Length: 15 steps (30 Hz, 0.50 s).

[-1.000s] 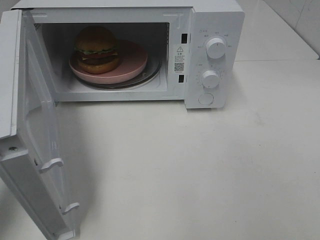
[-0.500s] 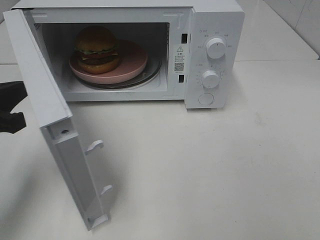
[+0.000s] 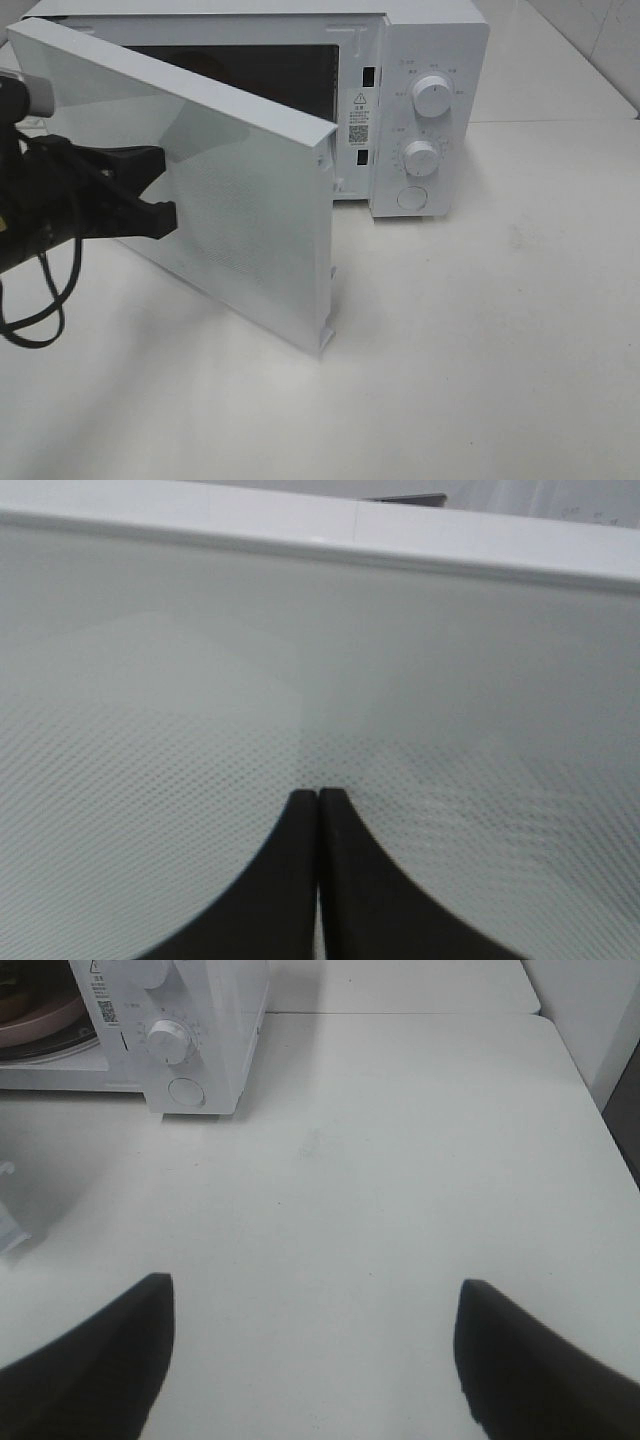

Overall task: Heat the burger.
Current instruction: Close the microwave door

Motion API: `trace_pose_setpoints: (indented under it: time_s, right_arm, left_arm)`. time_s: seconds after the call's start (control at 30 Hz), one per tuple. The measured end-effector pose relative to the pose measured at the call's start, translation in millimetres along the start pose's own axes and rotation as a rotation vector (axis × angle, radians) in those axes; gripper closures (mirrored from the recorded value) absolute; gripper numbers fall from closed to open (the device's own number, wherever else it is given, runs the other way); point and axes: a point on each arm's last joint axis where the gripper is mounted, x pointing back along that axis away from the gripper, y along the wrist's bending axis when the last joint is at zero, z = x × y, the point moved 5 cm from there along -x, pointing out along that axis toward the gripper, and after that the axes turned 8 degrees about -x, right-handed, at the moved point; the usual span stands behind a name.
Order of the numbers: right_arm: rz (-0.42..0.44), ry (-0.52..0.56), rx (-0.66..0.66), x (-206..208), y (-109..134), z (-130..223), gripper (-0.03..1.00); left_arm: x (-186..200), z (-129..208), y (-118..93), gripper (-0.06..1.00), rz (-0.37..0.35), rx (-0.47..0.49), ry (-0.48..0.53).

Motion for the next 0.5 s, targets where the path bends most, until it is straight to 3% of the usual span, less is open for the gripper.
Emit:
trace_pose_setpoints:
  time_s: [0.5]
  right_arm:
    - [0.0,0.0,0.0,0.0,0.0,0.0,0.21]
  left_arm:
    - [-60.6,-24.6,-37.3,0.94,0.01,0.026,-0.06]
